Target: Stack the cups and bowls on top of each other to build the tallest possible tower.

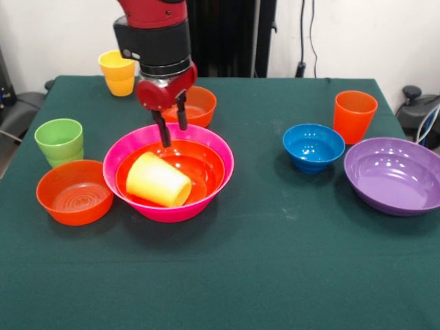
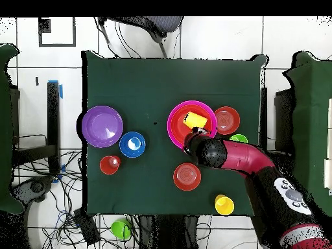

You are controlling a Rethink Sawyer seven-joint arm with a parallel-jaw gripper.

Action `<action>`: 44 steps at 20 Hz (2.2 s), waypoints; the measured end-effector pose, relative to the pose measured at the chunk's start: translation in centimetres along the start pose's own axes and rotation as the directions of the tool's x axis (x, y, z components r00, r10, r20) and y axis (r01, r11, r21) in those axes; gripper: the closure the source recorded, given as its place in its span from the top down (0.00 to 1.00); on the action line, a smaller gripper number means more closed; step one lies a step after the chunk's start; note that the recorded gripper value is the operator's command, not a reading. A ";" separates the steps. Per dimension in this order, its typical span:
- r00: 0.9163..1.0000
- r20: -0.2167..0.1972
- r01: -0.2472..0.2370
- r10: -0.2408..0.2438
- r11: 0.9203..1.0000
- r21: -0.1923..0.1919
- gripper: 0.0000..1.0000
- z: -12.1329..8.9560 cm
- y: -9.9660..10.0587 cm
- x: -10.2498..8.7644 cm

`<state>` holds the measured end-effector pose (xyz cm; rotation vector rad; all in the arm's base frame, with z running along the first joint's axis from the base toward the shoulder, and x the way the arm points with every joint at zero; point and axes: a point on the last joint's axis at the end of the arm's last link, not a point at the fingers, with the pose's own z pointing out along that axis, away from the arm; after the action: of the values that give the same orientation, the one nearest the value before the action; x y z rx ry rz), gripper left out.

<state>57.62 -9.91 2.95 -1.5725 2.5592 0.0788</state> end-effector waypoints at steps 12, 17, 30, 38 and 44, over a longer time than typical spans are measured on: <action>0.998 0.068 0.006 -0.004 1.000 -0.016 1.00 1.6 1.1 -1.8; 0.997 0.073 0.002 0.000 1.000 -0.023 1.00 2.0 1.3 -1.4; 0.997 0.071 0.022 -0.020 1.000 -0.020 1.00 2.1 1.5 -1.4; 0.997 0.073 0.021 -0.019 1.000 -0.017 1.00 2.1 1.4 -1.4; 0.997 0.073 0.017 -0.016 1.000 -0.017 1.00 2.1 1.3 -1.2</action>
<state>57.23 -8.03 1.06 -1.5667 2.4960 0.1542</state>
